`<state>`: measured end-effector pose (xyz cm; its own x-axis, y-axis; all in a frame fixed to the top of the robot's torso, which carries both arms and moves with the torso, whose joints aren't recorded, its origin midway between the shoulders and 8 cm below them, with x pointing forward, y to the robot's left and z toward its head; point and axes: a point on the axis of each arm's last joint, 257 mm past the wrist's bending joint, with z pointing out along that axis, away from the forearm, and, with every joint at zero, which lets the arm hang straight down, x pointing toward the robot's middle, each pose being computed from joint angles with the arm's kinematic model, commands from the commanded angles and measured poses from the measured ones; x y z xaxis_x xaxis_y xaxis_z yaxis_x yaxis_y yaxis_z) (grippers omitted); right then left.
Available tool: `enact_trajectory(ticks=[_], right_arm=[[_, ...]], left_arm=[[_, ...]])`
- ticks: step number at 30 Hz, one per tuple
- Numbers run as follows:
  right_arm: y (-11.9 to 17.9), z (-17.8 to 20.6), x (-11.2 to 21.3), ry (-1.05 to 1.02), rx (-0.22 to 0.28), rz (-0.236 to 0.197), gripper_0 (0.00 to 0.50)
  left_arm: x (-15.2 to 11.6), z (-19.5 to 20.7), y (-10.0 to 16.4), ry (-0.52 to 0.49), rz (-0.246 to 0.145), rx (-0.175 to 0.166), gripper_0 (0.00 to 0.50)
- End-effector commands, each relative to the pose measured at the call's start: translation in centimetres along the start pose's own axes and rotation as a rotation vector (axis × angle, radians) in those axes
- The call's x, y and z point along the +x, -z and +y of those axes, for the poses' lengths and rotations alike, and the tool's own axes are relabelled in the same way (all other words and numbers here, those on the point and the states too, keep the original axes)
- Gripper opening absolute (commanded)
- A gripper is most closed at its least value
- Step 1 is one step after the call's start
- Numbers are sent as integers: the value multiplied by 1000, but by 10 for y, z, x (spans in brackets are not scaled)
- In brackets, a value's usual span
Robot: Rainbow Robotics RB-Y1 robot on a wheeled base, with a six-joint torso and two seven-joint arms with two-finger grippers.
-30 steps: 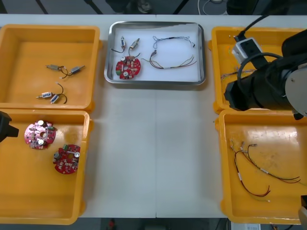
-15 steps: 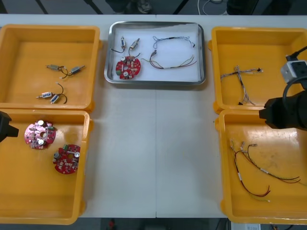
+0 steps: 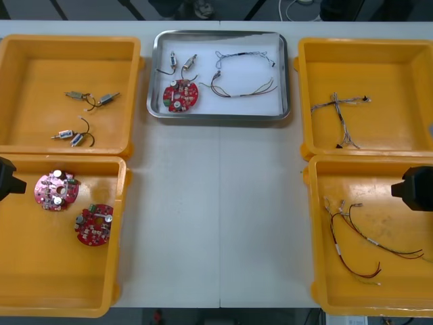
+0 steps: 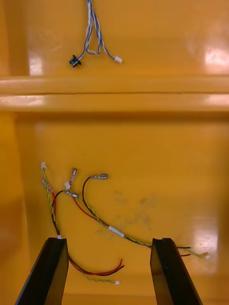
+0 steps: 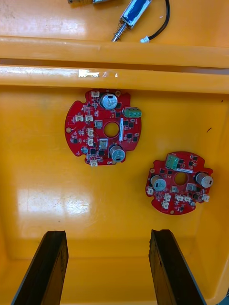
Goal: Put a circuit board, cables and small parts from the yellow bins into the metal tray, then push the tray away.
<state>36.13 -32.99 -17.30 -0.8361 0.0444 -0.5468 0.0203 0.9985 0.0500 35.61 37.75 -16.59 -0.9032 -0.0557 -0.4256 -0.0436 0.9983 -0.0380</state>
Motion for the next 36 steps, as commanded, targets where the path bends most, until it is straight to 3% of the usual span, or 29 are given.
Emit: enact_trajectory(ticks=[1,12,36], right_arm=[[13,-11,6,-86,19,-1,500],[20,-31,5,-37,70,0,500],[18,-30,8,-39,61,12,500]], left_arm=[[-2,15,13,-123,-15,-55,500],[-2,15,13,-123,-15,-55,500],[-2,15,13,-123,-15,-55,500]])
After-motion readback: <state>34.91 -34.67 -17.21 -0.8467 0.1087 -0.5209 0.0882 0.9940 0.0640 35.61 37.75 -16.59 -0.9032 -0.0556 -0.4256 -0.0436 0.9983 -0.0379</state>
